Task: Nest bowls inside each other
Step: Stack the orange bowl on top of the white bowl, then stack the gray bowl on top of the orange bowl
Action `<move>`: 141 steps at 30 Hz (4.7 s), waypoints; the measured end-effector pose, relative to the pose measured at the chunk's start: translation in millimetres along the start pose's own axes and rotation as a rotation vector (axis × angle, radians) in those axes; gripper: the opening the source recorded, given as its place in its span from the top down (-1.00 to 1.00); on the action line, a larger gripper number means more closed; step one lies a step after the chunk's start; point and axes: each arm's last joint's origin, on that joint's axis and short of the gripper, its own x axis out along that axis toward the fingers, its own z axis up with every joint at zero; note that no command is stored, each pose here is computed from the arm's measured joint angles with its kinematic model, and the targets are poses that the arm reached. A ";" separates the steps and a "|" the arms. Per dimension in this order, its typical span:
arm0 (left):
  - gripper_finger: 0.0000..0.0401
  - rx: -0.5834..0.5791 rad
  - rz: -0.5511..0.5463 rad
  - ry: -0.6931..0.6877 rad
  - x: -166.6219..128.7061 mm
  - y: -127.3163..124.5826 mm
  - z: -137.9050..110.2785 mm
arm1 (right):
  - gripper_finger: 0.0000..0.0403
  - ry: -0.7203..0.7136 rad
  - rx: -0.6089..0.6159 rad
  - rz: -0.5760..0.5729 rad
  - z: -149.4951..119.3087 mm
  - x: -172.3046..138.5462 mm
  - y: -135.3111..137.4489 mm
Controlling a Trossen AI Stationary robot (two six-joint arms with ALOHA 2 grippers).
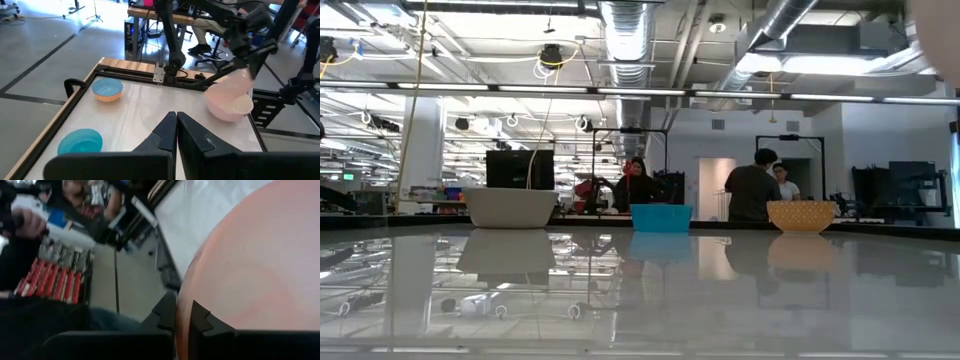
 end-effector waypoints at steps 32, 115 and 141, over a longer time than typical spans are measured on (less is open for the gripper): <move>1.00 -0.008 -0.010 0.012 6.9 0.8 -0.6 | 0.84 0.412 -0.470 -0.385 33.5 137.4 -46.0; 1.00 -0.021 -0.022 0.089 -12.4 -2.6 -9.7 | 0.71 0.150 -0.350 -0.186 240.4 235.7 -99.7; 0.54 -0.293 0.429 0.596 79.5 123.7 -143.9 | 0.53 -0.205 -0.490 -0.396 251.5 1.6 -66.9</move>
